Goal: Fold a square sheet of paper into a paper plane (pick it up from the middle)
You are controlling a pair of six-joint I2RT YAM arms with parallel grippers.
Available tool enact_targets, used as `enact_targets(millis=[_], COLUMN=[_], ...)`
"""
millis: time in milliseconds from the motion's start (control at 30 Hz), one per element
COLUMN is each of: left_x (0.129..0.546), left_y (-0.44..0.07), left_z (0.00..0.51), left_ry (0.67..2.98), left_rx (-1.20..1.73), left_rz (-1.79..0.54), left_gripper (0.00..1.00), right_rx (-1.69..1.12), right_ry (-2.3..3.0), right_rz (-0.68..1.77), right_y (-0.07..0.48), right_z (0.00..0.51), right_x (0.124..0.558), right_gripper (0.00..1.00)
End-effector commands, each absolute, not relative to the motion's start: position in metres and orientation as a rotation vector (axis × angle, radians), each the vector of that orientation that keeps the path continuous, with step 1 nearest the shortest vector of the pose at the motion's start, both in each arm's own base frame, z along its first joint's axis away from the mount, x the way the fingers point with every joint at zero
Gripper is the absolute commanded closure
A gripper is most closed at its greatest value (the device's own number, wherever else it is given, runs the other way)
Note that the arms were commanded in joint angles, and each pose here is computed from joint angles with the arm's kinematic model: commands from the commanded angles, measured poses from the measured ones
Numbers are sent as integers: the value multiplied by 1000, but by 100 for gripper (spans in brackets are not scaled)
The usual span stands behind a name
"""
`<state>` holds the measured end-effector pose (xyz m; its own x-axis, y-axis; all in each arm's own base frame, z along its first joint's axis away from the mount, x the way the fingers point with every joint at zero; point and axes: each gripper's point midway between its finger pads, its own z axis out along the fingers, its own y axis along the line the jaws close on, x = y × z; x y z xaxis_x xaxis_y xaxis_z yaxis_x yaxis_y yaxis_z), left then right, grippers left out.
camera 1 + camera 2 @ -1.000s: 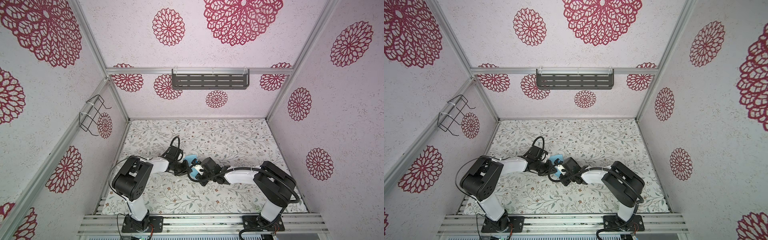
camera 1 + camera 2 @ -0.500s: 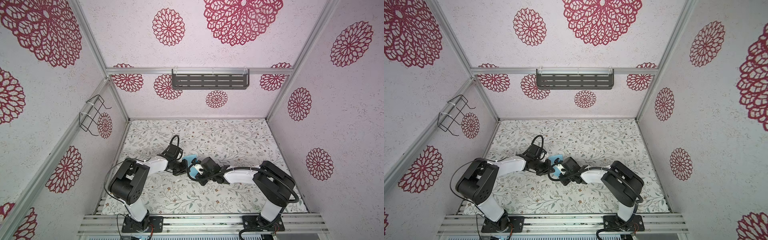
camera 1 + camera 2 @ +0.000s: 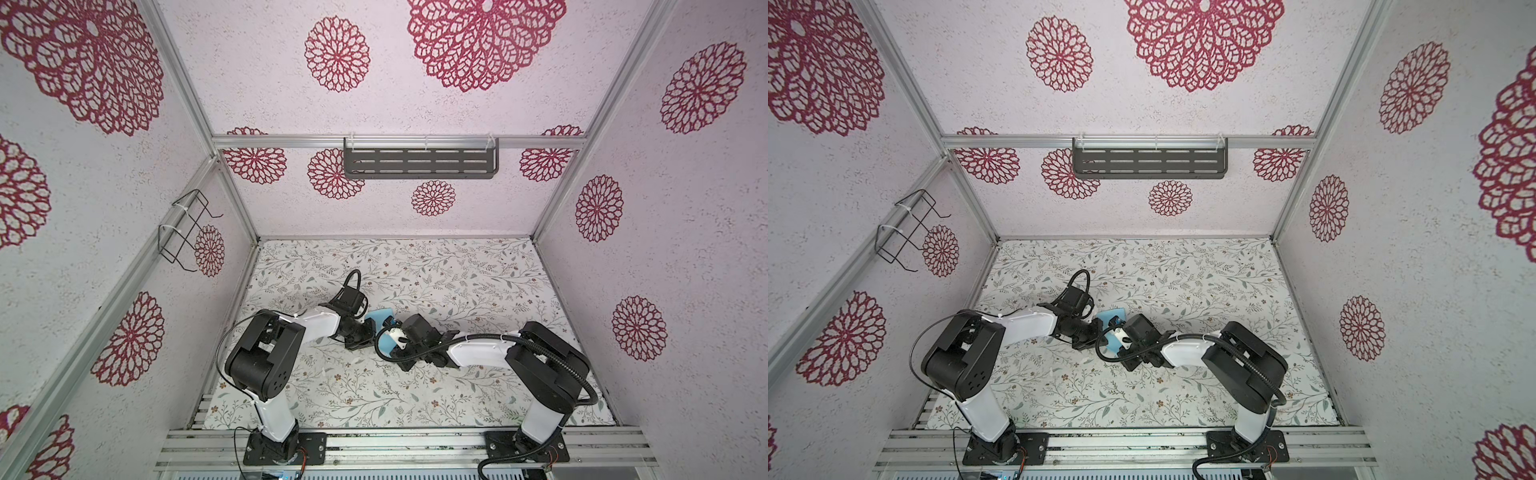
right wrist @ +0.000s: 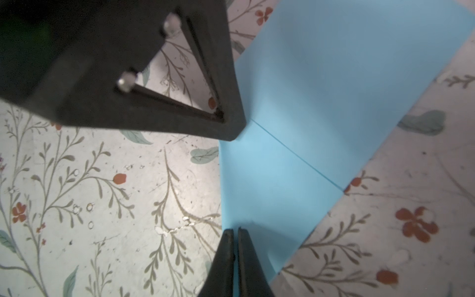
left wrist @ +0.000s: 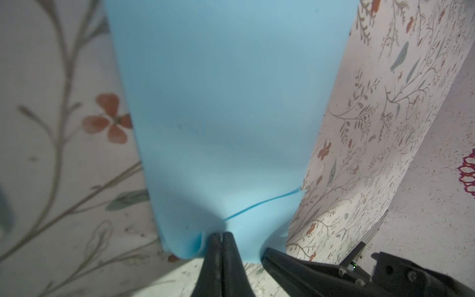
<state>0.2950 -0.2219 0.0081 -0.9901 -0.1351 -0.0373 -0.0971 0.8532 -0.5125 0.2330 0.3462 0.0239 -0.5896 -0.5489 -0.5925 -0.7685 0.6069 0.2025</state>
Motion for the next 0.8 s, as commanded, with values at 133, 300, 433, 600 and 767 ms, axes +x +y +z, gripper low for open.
enact_targets(millis=[133,300,433,600,767], left_x=[283,283,290,307,329], left_y=[-180,-162,-154,-154,-178], left_z=[-20,-23,-22,-6,54], left_ry=[3085,3113,3105,3061,2920], left_rx=[-122,-111,-113,-97,-87], left_rz=[-418,-237,-153,-126,-335], left_gripper=[96,96,96,96,96], right_rx=[-1074,-1069,-1066,-1060,-1053], right_ry=[2566,2570,2572,2568,2559], right_rz=[482,476,475,477,495], right_y=[308,305,304,304,306], right_z=[-21,-24,-24,-24,-20], right_x=[208,208,207,208,209], right_gripper=[89,89,89,89,89])
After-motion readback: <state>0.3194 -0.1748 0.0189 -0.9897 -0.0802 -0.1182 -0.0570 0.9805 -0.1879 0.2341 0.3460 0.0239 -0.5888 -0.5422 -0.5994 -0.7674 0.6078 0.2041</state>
